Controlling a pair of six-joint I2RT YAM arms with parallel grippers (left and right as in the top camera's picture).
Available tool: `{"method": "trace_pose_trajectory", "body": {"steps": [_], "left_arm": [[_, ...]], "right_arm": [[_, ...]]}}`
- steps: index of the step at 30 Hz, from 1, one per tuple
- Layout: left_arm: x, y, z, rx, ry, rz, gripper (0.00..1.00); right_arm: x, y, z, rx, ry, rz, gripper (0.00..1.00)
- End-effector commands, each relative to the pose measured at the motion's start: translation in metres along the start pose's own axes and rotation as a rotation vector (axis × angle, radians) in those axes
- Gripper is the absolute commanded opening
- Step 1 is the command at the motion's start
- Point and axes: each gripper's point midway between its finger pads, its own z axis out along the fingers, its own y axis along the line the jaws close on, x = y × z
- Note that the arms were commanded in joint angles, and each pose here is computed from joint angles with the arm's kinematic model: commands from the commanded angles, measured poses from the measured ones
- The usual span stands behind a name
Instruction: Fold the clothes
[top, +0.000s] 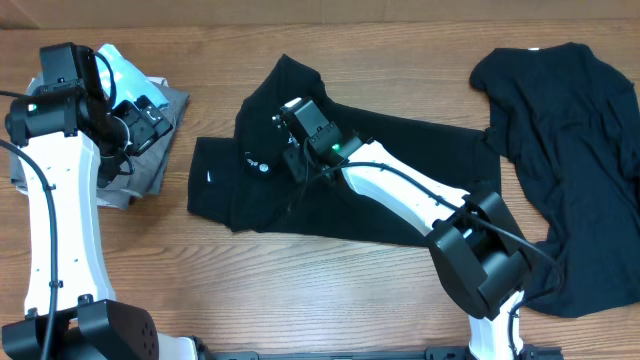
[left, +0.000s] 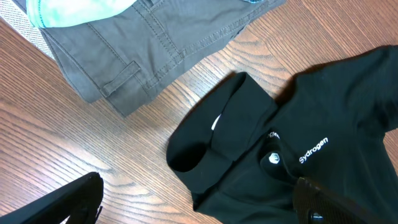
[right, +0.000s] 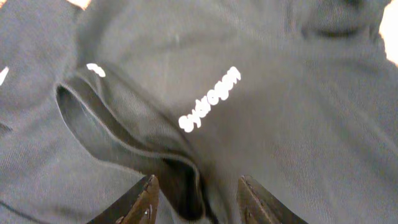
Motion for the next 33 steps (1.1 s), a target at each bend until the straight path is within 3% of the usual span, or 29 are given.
{"method": "trace_pose_trajectory", "body": {"steps": [1, 3, 7, 8, 18, 33], "left_arm": [[-0.005, -0.003, -0.008, 0.018, -0.024, -0.01, 1.0], [-0.005, -0.003, -0.008, 0.018, -0.024, -0.011, 1.0], [-0.005, -0.003, -0.008, 0.018, -0.024, -0.011, 1.0], [-0.005, -0.003, -0.008, 0.018, -0.024, -0.011, 1.0], [-0.005, -0.003, -0.008, 0.018, -0.024, -0.011, 1.0], [-0.005, -0.003, -0.008, 0.017, -0.024, -0.01, 1.0]], "right_arm": [[-0.01, 0.014, -0.019, -0.063, -0.013, 0.058, 0.44], [0.0, 0.035, -0.022, -0.184, 0.035, 0.056, 0.37], [0.015, 0.059, -0.029, -0.331, 0.113, 0.064, 0.1], [0.017, 0.06, -0.03, -0.338, 0.125, 0.079, 0.09], [0.025, 0.072, -0.029, -0.379, 0.155, 0.099, 0.04], [0.045, 0.102, 0.013, -0.402, 0.162, 0.041, 0.04]]}}
